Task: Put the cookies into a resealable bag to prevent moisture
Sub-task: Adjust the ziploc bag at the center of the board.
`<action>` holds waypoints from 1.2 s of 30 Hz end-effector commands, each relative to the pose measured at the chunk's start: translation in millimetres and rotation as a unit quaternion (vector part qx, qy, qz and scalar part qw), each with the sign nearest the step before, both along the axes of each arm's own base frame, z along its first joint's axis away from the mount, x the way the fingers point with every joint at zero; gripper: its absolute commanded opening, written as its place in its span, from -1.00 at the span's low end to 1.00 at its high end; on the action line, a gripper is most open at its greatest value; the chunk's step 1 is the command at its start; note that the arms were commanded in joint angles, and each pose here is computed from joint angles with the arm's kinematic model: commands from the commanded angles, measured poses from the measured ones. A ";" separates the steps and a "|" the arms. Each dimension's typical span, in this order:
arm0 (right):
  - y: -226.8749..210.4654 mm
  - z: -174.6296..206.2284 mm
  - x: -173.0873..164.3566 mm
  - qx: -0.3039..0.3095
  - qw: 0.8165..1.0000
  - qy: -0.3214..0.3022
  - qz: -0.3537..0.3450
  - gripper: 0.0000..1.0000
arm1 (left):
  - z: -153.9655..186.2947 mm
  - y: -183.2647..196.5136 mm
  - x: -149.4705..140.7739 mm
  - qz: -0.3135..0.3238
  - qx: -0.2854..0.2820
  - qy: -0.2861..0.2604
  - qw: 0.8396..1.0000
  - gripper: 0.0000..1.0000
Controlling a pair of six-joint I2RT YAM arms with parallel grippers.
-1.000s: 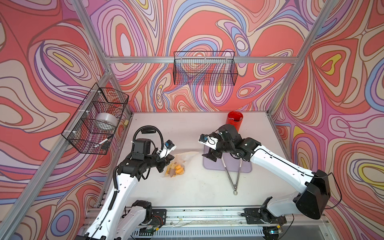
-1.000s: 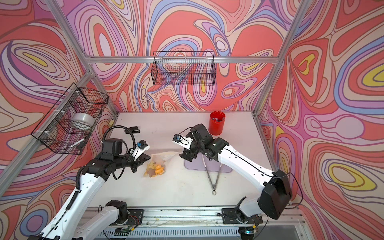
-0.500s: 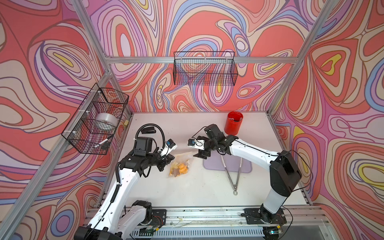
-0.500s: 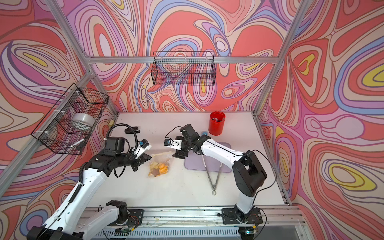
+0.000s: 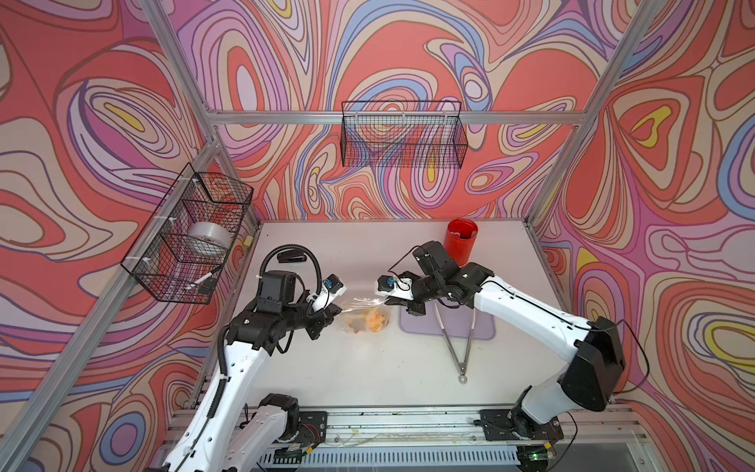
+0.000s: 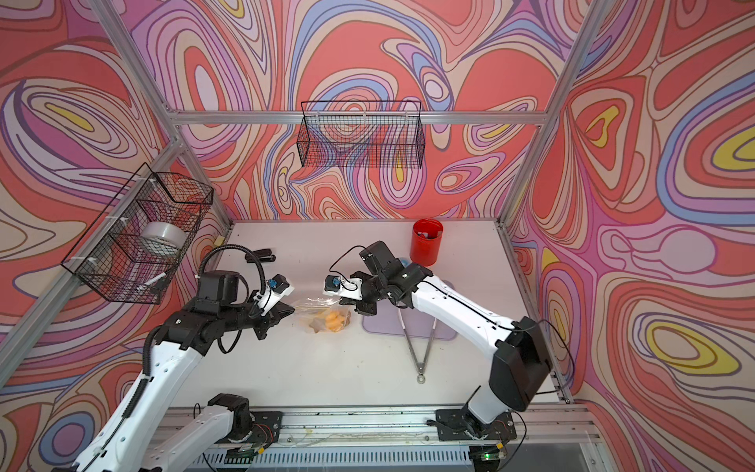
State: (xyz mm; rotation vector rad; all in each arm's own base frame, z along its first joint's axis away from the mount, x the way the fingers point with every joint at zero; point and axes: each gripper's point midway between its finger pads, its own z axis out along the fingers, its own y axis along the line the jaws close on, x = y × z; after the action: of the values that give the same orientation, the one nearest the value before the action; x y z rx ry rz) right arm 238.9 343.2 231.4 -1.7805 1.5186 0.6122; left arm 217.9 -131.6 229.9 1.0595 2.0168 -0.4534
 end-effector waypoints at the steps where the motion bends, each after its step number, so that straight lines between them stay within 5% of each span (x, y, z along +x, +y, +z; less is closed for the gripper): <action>1: -5.0 -4.3 -61.5 -0.012 0.994 0.095 0.045 -1.00 | -2.0 10.5 -30.4 0.019 0.020 0.024 0.999 -1.00; 6: -7.6 -27.0 -81.0 -0.034 0.985 0.166 0.043 -1.00 | -26.4 21.3 -46.4 0.043 0.049 0.065 0.996 -1.00; 11: 0.2 -68.7 -60.3 -0.074 0.981 0.175 0.027 -1.00 | -62.9 32.6 -23.9 0.073 0.097 0.083 0.989 -1.00; 16: 11.6 -109.2 2.1 -0.092 0.980 0.176 -0.019 -1.00 | -105.0 46.9 32.4 0.115 0.161 0.070 0.978 -1.00; 26: 22.1 -159.0 122.6 -0.096 0.978 0.161 -0.096 -0.92 | -156.2 58.9 153.4 0.180 0.204 0.064 0.960 -0.97; 30: 12.2 -145.3 178.6 -0.061 0.968 0.131 -0.203 0.00 | -144.6 53.0 192.7 0.219 0.166 0.043 0.960 -0.20; 32: -6.1 -117.1 206.3 -0.030 0.953 0.115 -0.277 0.23 | -120.9 56.5 207.8 0.258 0.147 0.022 0.955 0.33; 33: -21.6 -99.6 221.4 -0.015 0.941 0.095 -0.324 0.72 | -101.3 60.3 214.2 0.283 0.134 0.007 0.950 0.38; 34: -37.5 -83.1 231.0 -0.005 0.928 0.075 -0.364 0.96 | -82.9 64.0 218.1 0.304 0.123 -0.010 0.945 0.74; 35: -57.1 -64.3 239.1 0.009 0.912 0.052 -0.406 0.97 | -58.9 70.5 221.4 0.333 0.108 -0.037 0.936 0.98; 36: -79.4 -41.8 243.8 0.029 0.894 0.027 -0.445 0.97 | -34.4 79.2 222.3 0.364 0.094 -0.070 0.924 0.99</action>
State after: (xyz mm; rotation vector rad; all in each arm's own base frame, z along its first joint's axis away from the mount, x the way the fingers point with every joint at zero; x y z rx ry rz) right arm 444.2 311.8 97.1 -1.2369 2.1687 0.4281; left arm 419.7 -71.4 112.3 0.6367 2.3661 0.1188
